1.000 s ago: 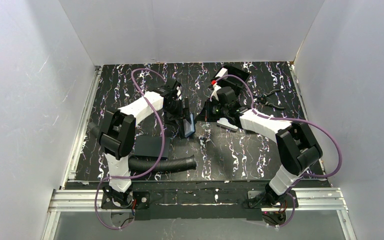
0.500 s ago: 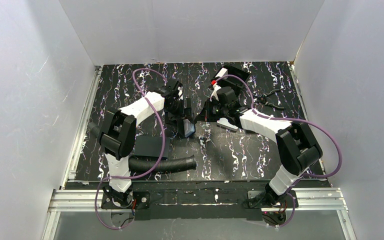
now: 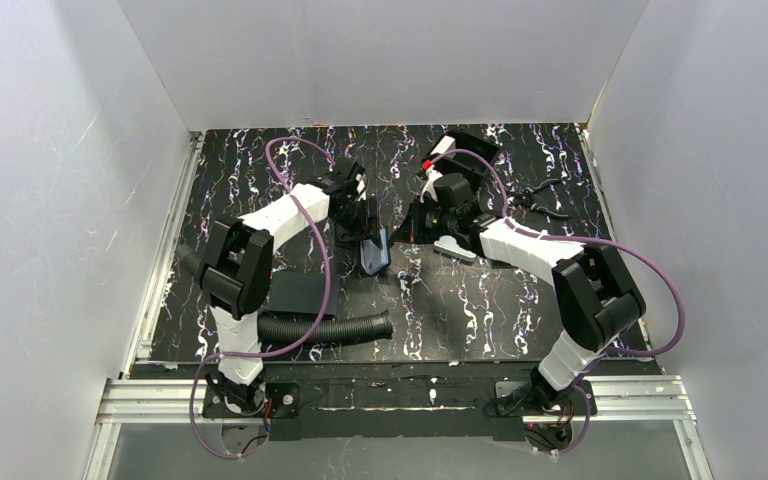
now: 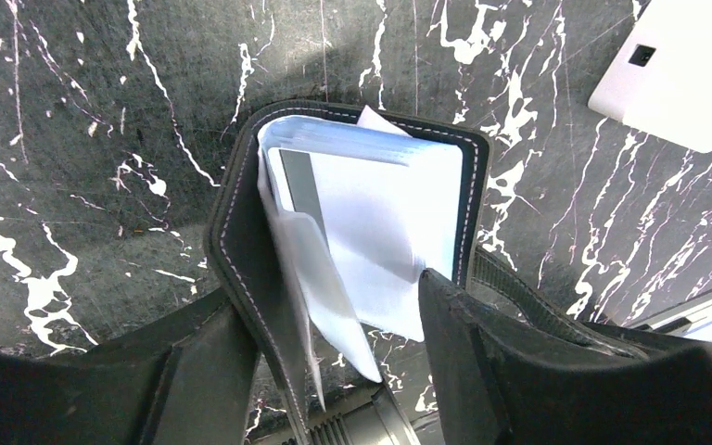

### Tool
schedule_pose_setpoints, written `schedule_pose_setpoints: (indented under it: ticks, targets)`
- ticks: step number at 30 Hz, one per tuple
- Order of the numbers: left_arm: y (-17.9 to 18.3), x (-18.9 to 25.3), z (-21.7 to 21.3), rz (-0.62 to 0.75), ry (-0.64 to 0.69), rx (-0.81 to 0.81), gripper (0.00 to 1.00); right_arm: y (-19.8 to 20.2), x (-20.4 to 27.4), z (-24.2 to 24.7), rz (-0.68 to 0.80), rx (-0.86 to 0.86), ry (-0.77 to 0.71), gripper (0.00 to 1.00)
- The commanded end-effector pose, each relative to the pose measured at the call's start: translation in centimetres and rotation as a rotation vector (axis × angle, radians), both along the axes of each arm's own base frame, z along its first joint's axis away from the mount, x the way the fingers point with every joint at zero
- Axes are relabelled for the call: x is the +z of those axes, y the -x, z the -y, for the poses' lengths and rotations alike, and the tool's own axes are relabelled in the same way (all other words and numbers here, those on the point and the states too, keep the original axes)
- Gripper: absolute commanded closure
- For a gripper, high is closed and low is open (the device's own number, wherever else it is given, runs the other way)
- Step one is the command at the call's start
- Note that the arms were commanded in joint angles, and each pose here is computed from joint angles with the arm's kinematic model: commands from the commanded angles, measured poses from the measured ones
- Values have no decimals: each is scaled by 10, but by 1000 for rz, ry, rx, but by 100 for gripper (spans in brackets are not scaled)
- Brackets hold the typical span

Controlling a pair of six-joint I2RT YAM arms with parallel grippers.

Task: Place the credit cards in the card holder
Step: Open the card holder at the center of the board.

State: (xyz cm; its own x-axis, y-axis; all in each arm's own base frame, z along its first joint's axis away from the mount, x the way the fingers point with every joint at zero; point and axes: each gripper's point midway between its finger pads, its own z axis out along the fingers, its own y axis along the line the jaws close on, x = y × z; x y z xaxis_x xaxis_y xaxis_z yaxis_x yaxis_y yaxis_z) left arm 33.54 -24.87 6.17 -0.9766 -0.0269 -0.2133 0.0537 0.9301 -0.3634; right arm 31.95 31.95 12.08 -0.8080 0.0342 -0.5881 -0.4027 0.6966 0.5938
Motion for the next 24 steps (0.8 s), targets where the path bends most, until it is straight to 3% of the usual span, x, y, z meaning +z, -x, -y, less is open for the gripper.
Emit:
schedule_pose_setpoints:
  ticks: [1,13,16,19,22,24]
  targets:
    - [-2,7,-5,20,-37,-12,47,-7,42,-4,95,-3,-45,99]
    - [4,-3,-37,24,-143,-2,49,-16,30,17,93,-66,19,99]
    - [6,-7,-42,6,-138,4,52,-19,6,35,56,-82,115,97]
    - [9,-9,-38,0,-100,1,54,-17,-9,48,51,-18,249,77]
    - [13,-12,-29,-21,-48,-2,55,-7,-1,37,62,82,214,55]
    - [14,-15,-25,-30,-27,0,57,-4,0,30,56,99,170,47]
